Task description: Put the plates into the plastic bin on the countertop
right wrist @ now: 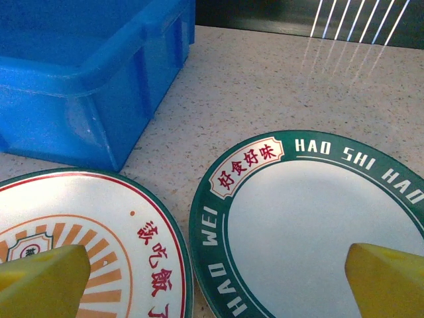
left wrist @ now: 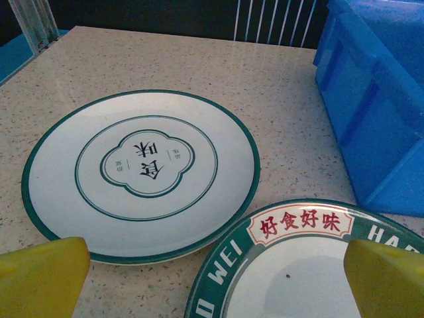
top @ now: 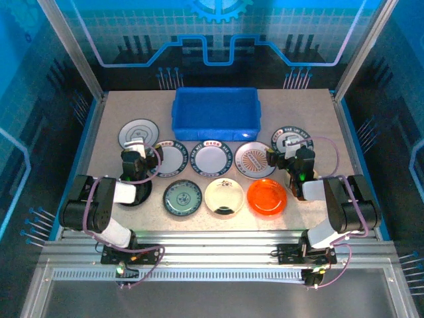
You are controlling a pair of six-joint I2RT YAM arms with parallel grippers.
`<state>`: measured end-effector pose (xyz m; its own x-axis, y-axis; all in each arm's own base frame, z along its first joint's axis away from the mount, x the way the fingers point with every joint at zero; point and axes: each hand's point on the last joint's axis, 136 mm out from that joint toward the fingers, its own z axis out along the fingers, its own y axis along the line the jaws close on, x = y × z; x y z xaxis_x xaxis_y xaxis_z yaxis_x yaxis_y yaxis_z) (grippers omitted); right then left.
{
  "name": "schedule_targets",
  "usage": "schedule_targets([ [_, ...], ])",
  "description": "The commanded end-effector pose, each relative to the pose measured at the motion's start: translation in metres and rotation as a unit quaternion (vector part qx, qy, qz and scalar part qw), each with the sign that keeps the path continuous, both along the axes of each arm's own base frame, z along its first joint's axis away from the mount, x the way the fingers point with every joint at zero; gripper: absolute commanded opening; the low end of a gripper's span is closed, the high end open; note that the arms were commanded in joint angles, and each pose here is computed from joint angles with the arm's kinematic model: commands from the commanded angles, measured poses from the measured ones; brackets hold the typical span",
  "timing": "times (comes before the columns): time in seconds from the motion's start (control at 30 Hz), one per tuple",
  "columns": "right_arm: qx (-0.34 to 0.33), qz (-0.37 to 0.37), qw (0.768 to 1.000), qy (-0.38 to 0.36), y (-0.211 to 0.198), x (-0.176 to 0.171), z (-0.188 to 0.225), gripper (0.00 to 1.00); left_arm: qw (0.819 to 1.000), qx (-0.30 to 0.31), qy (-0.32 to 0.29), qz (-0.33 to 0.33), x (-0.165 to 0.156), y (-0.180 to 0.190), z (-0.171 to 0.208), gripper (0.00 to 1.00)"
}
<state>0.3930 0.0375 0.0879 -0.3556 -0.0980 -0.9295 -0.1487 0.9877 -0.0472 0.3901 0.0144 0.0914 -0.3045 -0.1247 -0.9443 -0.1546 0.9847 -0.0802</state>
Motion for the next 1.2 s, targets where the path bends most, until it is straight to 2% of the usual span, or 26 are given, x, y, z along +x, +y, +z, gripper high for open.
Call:
schedule_targets([
  [0.0, -0.001, -0.002, 1.0, -0.016, -0.004, 0.007, 0.01, 1.0, 1.0, 0.011, -0.007, 0.004, 0.005, 0.002, 0.007, 0.99],
  [0.33, 0.003, -0.001, 1.0, -0.015, -0.004, 0.006, 0.01, 1.0, 1.0, 0.011, -0.006, 0.004, 0.005, 0.002, 0.006, 0.99],
  [0.53, 0.003, -0.001, 1.0, -0.015, -0.005, 0.006, 0.01, 1.0, 0.998, 0.001, 0.004, -0.059, 0.009, -0.016, 0.005, 0.99],
  [0.77, -0.003, -0.004, 1.0, -0.017, -0.004, 0.006, 0.01, 1.0, 0.998, 0.001, 0.005, -0.06, 0.009, -0.016, 0.004, 0.99],
  [0.87, -0.01, -0.029, 0.999, -0.031, -0.01, 0.003, 0.021, 1.0, 0.998, 0.004, 0.002, -0.057, 0.009, -0.015, 0.006, 0.99],
  [1.03, -0.046, -0.059, 0.995, -0.06, -0.009, -0.009, 0.058, 1.0, 0.998, 0.025, 0.023, -0.044, 0.008, -0.017, 0.04, 0.99],
  [1.17, -0.024, -0.092, 0.993, -0.063, -0.008, -0.012, 0.109, 1.0, 0.999, -0.016, -0.014, -0.033, 0.004, -0.019, 0.089, 0.99],
])
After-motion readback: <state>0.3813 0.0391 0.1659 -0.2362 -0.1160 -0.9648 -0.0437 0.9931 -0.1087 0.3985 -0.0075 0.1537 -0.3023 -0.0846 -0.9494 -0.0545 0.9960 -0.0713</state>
